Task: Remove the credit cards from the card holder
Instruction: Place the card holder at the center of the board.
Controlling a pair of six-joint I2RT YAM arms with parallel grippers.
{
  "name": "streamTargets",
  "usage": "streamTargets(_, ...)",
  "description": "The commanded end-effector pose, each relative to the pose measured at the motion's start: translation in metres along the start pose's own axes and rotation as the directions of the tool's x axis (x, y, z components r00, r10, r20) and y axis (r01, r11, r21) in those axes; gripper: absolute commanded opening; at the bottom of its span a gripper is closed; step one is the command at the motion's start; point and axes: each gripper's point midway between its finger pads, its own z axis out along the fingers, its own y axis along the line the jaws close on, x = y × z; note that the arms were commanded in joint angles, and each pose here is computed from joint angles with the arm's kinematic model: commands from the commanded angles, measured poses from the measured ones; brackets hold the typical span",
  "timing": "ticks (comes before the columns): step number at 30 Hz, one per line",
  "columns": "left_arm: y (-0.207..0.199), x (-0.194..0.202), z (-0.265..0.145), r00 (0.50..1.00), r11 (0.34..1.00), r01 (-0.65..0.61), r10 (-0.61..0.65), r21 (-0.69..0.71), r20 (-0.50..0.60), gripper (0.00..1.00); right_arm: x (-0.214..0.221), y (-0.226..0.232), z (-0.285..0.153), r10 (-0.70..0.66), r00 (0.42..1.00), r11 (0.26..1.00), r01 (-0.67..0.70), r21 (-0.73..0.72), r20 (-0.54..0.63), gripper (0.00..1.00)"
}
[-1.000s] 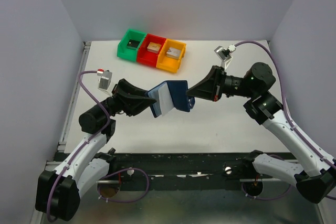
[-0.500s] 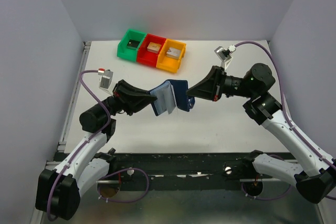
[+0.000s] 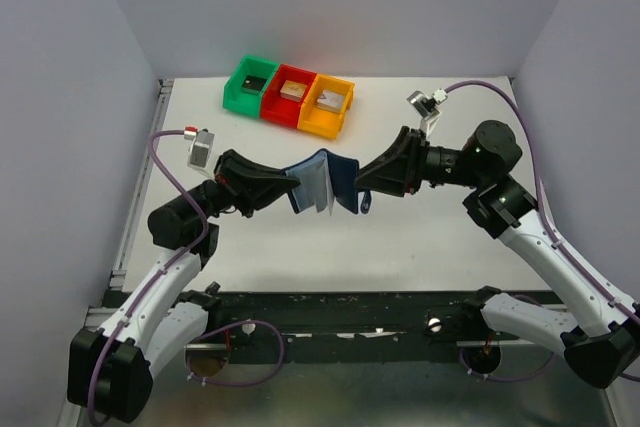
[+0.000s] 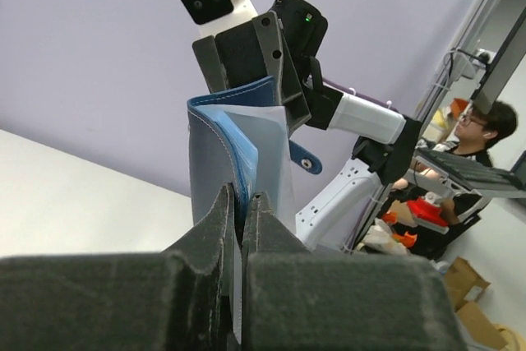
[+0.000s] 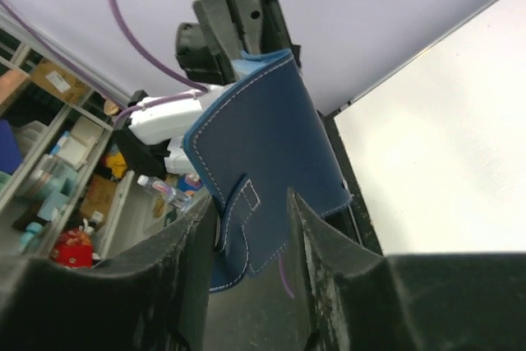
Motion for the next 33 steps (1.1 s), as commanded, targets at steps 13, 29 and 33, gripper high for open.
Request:
streamTargets(13,0.031,-0.002,0.011,0.979,0.933,-0.148,0.093,-0.328,-0.18,0.0,-0.011,-0.039,-0.023,-0.126,0.992,0.939,0.109,0.327,0.03,1.0)
streamTargets(29,0.065,0.026,0.036,0.965,0.871,-0.118,-0.012,-0.477,-0.261,0.0,0.0,-0.088,-0.026,-0.12,0.988,0.821,0.156,0.549,-0.102,1.0)
streamTargets(33,0.065,0.031,0.039,0.964,0.875,-0.113,-0.019,-0.471,-0.266,0.0,0.009,-0.105,-0.025,-0.085,0.987,0.791,0.151,0.593,-0.137,1.0)
